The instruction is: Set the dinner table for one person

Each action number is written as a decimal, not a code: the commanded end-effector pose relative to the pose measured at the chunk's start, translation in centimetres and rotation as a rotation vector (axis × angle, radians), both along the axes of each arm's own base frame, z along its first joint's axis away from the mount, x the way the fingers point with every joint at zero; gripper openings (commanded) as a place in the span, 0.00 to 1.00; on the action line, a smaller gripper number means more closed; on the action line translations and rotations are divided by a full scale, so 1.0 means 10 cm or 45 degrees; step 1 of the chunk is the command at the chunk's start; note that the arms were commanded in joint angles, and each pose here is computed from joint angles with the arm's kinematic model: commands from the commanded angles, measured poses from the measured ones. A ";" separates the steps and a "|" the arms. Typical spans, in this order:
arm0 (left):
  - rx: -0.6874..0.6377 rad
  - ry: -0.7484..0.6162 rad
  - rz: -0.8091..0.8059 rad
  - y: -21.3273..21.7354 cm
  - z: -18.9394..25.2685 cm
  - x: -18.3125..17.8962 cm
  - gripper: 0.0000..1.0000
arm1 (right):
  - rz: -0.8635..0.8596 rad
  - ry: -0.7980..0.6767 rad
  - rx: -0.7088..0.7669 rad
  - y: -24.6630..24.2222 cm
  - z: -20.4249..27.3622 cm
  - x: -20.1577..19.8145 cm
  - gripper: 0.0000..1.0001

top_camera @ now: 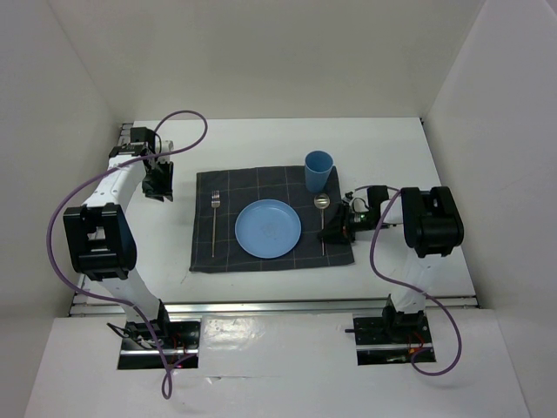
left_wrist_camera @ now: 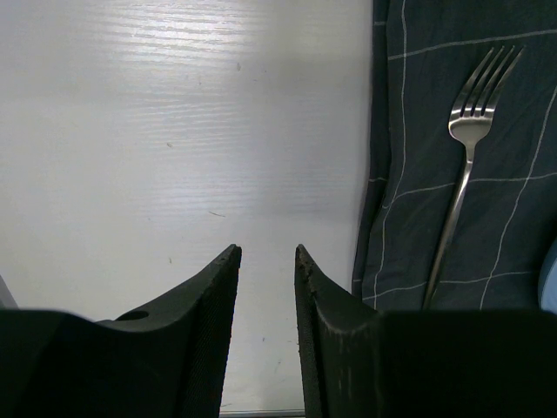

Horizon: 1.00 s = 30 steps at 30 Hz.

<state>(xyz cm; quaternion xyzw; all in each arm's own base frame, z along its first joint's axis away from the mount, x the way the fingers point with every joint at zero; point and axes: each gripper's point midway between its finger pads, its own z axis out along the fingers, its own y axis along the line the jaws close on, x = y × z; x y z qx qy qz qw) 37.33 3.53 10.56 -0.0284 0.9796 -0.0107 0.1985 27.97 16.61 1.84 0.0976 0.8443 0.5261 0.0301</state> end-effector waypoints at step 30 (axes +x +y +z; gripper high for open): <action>-0.043 0.006 -0.059 -0.07 0.04 0.02 0.39 | -0.110 -0.179 -0.729 -0.20 0.21 0.30 0.45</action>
